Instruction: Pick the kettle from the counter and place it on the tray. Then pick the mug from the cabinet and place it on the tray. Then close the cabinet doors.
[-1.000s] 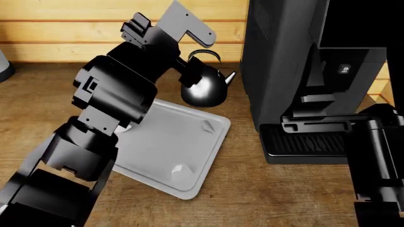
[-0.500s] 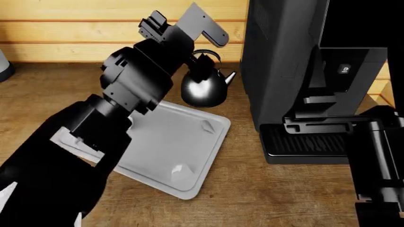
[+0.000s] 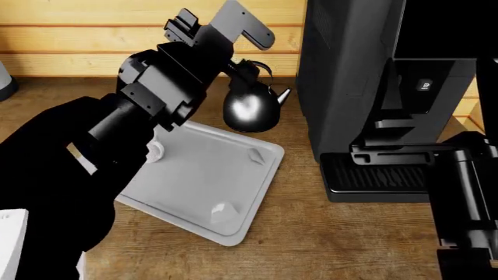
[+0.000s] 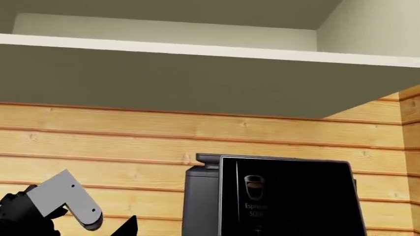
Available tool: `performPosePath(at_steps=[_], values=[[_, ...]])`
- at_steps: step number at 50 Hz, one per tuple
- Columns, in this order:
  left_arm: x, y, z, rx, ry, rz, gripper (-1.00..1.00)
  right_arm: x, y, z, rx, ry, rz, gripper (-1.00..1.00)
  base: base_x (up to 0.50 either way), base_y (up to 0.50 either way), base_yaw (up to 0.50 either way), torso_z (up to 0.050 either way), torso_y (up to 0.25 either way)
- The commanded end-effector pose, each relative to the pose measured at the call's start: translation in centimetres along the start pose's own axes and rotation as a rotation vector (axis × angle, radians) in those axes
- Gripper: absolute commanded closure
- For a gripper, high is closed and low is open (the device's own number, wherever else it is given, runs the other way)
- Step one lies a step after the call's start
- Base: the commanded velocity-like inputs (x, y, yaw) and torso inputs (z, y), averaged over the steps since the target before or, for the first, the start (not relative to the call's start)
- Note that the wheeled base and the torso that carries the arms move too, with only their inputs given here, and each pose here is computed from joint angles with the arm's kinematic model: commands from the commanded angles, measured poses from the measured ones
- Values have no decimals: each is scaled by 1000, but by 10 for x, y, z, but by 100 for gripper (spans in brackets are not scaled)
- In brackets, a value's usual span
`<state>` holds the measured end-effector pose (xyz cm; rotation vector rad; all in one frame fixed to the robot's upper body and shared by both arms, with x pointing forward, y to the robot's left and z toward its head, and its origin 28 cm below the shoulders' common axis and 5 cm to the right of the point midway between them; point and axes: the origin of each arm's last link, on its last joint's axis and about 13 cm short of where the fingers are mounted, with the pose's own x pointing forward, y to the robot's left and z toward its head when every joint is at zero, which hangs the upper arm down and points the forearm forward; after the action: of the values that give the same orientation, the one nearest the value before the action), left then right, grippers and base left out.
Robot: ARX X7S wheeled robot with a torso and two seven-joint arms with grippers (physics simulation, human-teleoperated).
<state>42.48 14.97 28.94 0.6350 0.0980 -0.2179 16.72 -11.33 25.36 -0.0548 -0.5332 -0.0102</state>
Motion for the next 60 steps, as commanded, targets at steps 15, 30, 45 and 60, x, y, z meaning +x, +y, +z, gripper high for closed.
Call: performPosePath(at_steps=[15, 30, 45, 60], values=[[-4, 16, 17, 13, -40, 16, -100, -1, 0, 3, 5, -8, -1, -100, 0, 0, 0, 0, -127], [-3, 11, 15, 23, -36, -26, -100, 2, -6, 67, 6, -179, 36, -100, 0, 0, 0, 0, -91], [-6, 19, 23, 19, -51, 2, -100, -3, -8, 131, -2, -320, 46, -100, 0, 0, 0, 0, 0], [-15, 36, 48, 24, -98, 36, -100, -24, -13, 119, 9, -327, 59, -100, 0, 0, 0, 0, 0]])
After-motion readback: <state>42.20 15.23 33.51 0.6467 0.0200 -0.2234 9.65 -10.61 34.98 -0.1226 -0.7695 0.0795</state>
